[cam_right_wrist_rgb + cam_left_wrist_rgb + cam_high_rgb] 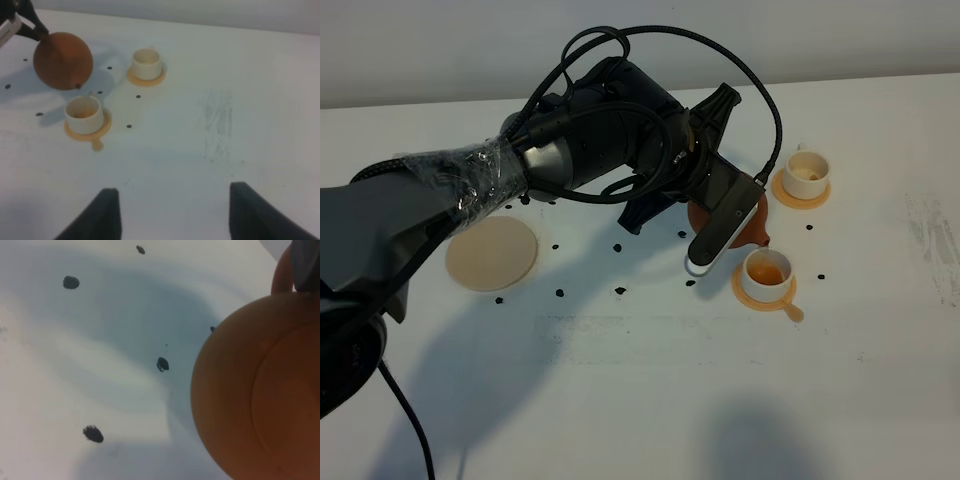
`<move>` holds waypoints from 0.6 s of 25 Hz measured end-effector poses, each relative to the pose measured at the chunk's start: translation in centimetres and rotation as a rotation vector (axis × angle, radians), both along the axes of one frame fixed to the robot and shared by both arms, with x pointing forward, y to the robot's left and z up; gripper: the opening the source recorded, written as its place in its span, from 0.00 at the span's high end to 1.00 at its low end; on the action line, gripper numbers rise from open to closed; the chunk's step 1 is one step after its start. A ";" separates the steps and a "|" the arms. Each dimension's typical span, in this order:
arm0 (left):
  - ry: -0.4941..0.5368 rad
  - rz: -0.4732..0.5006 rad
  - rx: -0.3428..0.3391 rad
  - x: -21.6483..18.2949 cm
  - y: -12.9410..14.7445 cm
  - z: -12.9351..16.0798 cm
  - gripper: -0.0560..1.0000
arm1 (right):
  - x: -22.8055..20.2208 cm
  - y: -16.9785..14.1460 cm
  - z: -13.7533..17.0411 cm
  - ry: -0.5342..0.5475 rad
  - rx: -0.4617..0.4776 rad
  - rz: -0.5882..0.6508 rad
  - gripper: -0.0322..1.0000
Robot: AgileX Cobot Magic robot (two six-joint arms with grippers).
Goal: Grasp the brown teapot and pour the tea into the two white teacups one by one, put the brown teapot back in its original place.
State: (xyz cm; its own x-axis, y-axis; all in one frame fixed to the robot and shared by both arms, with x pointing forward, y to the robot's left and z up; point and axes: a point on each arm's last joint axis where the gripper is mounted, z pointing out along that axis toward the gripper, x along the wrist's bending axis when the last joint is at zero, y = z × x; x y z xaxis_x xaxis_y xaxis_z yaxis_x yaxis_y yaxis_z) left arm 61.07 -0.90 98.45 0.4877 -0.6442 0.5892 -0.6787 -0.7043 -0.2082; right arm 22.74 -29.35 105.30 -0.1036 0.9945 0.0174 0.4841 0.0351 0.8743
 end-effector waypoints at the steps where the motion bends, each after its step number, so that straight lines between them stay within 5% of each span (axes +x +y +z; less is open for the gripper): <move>1: -0.001 -0.002 0.001 0.0 0.0 0.0 0.83 | 0.0 0.0 0.0 0.000 0.000 0.000 0.52; 15: -0.033 -0.055 0.008 -0.2 -0.6 0.1 0.83 | 0.0 0.0 0.0 0.000 0.000 0.000 0.52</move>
